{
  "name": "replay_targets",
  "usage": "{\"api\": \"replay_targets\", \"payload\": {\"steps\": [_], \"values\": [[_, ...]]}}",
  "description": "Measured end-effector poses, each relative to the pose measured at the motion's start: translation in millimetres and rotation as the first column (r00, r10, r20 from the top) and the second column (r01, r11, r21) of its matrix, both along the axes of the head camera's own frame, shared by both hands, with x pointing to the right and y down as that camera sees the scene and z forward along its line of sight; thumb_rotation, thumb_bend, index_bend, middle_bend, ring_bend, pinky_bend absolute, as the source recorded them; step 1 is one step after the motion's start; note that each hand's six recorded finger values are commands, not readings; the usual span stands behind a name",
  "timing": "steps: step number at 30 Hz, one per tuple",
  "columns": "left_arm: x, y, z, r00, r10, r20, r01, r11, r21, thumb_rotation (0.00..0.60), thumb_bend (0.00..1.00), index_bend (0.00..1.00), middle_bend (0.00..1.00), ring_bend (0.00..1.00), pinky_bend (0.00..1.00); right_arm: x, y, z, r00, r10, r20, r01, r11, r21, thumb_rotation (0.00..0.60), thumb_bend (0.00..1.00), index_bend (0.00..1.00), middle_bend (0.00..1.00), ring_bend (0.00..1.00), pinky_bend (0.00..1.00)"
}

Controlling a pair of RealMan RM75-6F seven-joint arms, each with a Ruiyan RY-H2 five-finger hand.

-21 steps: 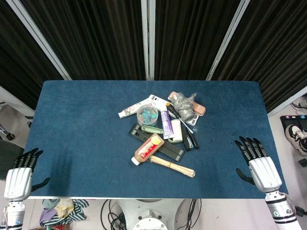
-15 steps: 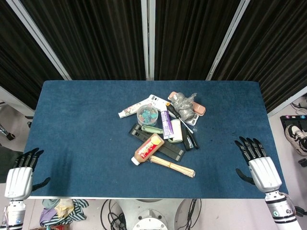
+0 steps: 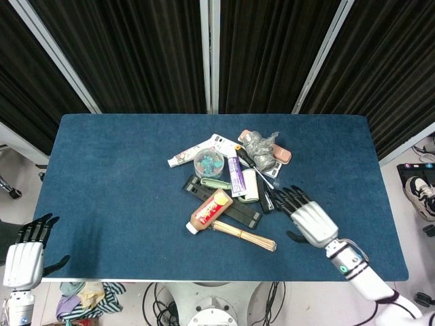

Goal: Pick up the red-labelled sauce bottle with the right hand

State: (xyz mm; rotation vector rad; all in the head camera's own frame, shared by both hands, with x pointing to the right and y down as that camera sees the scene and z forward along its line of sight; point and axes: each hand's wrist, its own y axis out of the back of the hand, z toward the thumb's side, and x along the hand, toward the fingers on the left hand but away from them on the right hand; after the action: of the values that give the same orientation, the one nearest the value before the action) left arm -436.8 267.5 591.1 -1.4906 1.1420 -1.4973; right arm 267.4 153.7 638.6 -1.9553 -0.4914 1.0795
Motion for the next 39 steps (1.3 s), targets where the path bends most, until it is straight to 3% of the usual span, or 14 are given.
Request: {"api": "replay_targets", "payload": {"steps": [4, 8, 14, 17, 19, 21, 23, 25, 30, 34, 37, 39], "values": [[-3, 5, -1, 1.000, -0.017, 0.004, 0.017, 1.000, -0.006, 0.600, 0.07, 0.18, 0.13, 0.14, 0.18, -71, -21, 28, 0.987, -0.162, 0.010, 0.162, 0.984, -0.071, 0.600, 0.15, 0.00, 0.00, 0.00, 0.00], [-8, 9, -2, 0.999, -0.033, 0.011, 0.033, 0.999, -0.011, 0.600, 0.07, 0.18, 0.13, 0.14, 0.18, -150, -35, 55, 0.952, -0.305, 0.004, 0.303, 0.948, -0.100, 0.600, 0.15, 0.00, 0.00, 0.00, 0.00], [-14, 14, -2, 0.998, -0.055, 0.018, 0.056, 0.998, -0.015, 0.600, 0.07, 0.18, 0.13, 0.14, 0.18, -205, -47, 84, 0.921, -0.384, -0.070, 0.376, 0.921, -0.104, 0.600, 0.15, 0.00, 0.01, 0.00, 0.00], [-16, 15, 0, 0.998, -0.063, 0.019, 0.063, 0.998, -0.019, 0.600, 0.07, 0.18, 0.13, 0.14, 0.18, -215, -49, 92, 0.918, -0.386, -0.089, 0.375, 0.920, -0.116, 0.600, 0.17, 0.01, 0.08, 0.00, 0.00], [-17, 15, -1, 0.998, -0.063, 0.017, 0.063, 0.998, -0.017, 0.600, 0.07, 0.18, 0.13, 0.14, 0.18, -218, -48, 96, 0.918, -0.385, -0.097, 0.372, 0.919, -0.130, 0.600, 0.19, 0.12, 0.18, 0.02, 0.00], [-17, 15, -1, 0.998, -0.063, 0.016, 0.063, 0.998, -0.014, 0.600, 0.07, 0.18, 0.13, 0.14, 0.18, -223, -48, 100, 0.915, -0.389, -0.109, 0.375, 0.918, -0.129, 0.600, 0.27, 0.34, 0.39, 0.19, 0.08], [-17, 16, -1, 0.998, -0.064, 0.017, 0.065, 0.998, -0.013, 0.600, 0.07, 0.18, 0.13, 0.14, 0.18, -226, -48, 99, 0.917, -0.383, -0.111, 0.372, 0.922, -0.106, 0.600, 0.33, 0.51, 0.55, 0.37, 0.20], [-18, 16, -1, 0.998, -0.066, 0.017, 0.067, 0.998, -0.015, 0.600, 0.07, 0.18, 0.13, 0.14, 0.18, -228, -51, 95, 0.924, -0.369, -0.100, 0.363, 0.929, -0.074, 0.600, 0.36, 0.61, 0.61, 0.44, 0.26], [-18, 17, -2, 0.998, -0.067, 0.017, 0.067, 0.998, -0.013, 0.600, 0.07, 0.18, 0.13, 0.14, 0.18, -235, -57, 77, 0.951, -0.308, 0.002, 0.308, 0.951, 0.017, 0.600, 0.37, 0.69, 0.64, 0.49, 0.37], [-16, 17, -3, 0.998, -0.063, 0.017, 0.063, 0.998, -0.006, 0.600, 0.07, 0.18, 0.13, 0.14, 0.18, -242, -65, 51, 0.957, -0.239, 0.164, 0.228, 0.970, 0.084, 0.600, 0.37, 0.70, 0.64, 0.50, 0.38], [-15, 16, -4, 0.998, -0.060, 0.020, 0.060, 0.998, -0.006, 0.600, 0.07, 0.18, 0.13, 0.14, 0.18, -245, -72, 23, 0.927, -0.194, 0.320, 0.155, 0.977, 0.143, 0.600, 0.37, 0.70, 0.64, 0.50, 0.39], [-14, 16, -5, 0.998, -0.058, 0.021, 0.058, 0.998, -0.006, 0.600, 0.07, 0.18, 0.13, 0.14, 0.18, -244, -76, 1, 0.888, -0.174, 0.426, 0.105, 0.978, 0.181, 0.600, 0.37, 0.71, 0.63, 0.50, 0.39]]}}
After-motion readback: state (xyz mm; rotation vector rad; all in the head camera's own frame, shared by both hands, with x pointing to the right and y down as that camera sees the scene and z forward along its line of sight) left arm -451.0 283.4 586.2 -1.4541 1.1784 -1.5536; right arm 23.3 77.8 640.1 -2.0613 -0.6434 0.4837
